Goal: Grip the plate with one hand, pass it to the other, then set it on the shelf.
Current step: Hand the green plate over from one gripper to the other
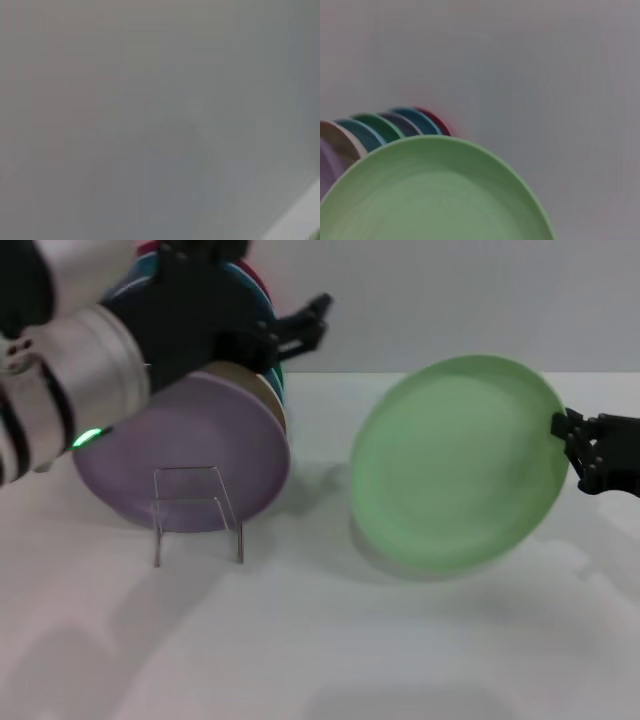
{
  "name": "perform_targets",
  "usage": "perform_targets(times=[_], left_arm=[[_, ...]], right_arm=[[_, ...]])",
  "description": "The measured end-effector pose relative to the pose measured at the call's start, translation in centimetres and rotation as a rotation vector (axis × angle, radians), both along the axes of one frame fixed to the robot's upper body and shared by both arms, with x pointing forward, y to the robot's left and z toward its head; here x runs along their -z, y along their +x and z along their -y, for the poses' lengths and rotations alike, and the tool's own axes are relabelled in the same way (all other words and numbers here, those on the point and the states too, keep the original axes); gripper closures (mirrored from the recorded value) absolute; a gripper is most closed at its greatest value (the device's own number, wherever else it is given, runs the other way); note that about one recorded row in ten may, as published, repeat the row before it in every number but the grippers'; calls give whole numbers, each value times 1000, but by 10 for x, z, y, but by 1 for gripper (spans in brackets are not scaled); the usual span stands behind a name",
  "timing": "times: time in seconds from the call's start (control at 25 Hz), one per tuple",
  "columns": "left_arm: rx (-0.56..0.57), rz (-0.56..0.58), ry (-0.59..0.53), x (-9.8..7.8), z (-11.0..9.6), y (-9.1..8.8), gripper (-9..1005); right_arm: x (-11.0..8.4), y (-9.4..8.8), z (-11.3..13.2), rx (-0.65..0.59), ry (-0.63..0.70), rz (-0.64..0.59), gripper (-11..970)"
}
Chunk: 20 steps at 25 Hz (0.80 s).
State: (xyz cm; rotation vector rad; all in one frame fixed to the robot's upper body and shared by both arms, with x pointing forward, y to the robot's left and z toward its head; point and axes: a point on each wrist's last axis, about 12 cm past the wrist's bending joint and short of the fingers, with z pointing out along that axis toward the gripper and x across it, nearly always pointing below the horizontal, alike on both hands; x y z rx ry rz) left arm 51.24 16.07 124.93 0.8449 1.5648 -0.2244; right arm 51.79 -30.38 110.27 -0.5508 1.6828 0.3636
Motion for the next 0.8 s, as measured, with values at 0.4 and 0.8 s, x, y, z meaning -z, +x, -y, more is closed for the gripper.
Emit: perform_targets(times=[0.4,0.8], left_arm=[[148,-161,20,-1,1,18,167],[182,-237,29,11,-3,24,167]], right_arm=[[6,0,-9,-128,50,162,952],[5,5,-12,-149,44,180,953]])
